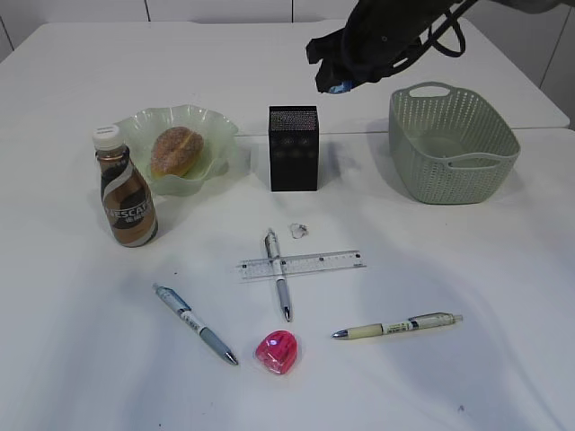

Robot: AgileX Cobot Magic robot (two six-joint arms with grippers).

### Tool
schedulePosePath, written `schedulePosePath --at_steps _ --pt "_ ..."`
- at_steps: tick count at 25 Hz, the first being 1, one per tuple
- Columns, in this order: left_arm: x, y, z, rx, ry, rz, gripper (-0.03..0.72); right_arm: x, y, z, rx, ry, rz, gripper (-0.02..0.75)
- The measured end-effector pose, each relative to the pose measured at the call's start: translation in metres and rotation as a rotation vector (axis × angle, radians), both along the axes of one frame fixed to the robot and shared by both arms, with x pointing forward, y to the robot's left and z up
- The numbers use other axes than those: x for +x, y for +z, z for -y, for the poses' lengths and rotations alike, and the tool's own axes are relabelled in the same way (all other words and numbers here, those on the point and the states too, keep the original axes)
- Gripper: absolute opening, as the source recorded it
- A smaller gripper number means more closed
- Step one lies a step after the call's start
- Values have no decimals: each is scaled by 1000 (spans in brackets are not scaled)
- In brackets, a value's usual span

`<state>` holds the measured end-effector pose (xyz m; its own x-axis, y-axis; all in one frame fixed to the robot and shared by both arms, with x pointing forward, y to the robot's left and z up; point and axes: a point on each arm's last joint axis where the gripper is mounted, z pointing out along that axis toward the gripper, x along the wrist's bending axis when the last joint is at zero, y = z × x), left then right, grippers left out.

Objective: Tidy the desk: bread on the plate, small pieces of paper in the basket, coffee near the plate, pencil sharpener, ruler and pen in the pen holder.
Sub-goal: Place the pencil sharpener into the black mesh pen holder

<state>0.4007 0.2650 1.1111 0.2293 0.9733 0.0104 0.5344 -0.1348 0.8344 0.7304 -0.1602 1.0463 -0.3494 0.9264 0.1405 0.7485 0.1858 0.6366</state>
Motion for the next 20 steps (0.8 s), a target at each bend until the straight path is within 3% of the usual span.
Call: schedulePosePath --at_steps 9,10,13,20 --pt "0 0 0 9 0 2 474 16 -14 -8 -32 71 148 335" --pt "0 0 0 9 0 2 474 21 -20 -18 -41 95 214 335" --pt "0 0 -1 21 0 5 474 24 -27 -28 -37 101 253 335" --pt "0 0 -2 31 1 7 474 29 -52 -36 -40 104 241 335"
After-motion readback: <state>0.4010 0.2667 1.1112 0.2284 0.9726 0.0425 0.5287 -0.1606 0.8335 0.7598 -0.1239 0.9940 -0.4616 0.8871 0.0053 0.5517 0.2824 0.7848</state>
